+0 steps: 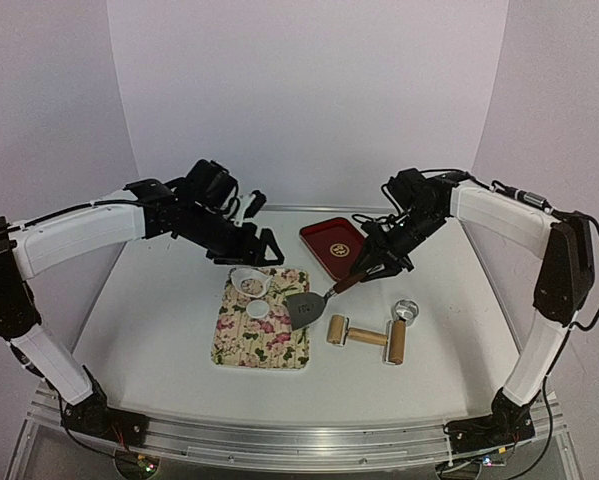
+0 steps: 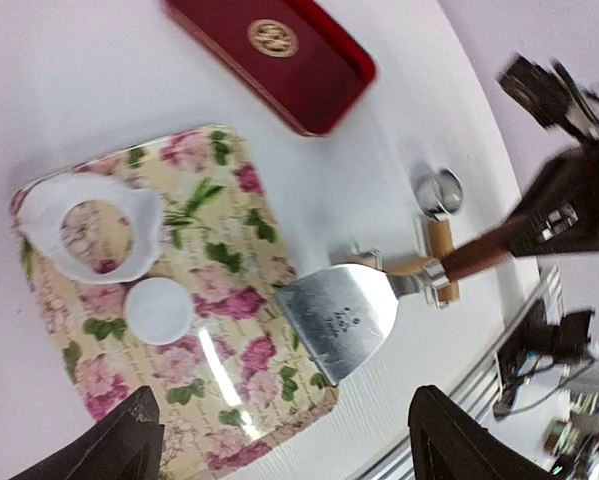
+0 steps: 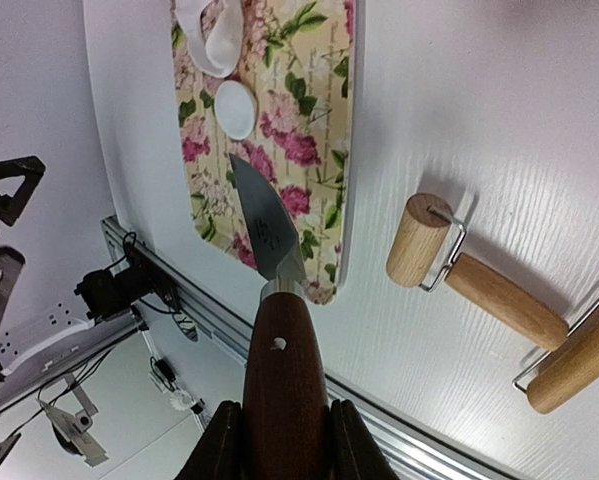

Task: Roll out the dumpling wrappers from the dough

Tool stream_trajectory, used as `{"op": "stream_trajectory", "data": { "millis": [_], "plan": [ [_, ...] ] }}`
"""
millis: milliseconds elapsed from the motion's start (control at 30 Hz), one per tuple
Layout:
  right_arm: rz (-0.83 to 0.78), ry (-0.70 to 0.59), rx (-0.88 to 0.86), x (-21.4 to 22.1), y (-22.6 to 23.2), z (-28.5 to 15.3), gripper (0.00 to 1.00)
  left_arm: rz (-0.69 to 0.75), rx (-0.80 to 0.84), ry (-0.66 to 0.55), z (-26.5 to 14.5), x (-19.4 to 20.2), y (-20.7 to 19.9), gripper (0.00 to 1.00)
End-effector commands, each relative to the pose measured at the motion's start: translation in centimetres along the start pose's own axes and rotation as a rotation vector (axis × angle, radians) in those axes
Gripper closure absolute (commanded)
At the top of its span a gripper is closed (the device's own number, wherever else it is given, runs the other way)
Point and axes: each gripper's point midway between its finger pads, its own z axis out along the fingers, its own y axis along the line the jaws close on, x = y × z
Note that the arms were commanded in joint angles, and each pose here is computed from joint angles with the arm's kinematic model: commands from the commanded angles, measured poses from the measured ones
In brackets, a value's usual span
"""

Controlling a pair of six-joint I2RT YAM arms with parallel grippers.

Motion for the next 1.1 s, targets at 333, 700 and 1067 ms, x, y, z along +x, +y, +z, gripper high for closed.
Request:
{"op": "stream_trajectory", "data": {
  "millis": [333,700,1067],
  "plan": [
    [0.015,-0.089,0.059,-6.7,0.5,4.5,1.0,-0.371,-0.141,0.13,5.0,2.4,15.8,0.15],
    [0.038,-0.084,0.093,-8.1,-0.9,7.0,1.0,-0.284,-0.132,0.273,9.7,3.1,18.5,0.55],
    [0.046,-0.029,0.057,-8.9,-1.1,9.1,1.0,-0.282,-0.178,0.318,10.5,3.6,19.7,0.84]
  ]
}}
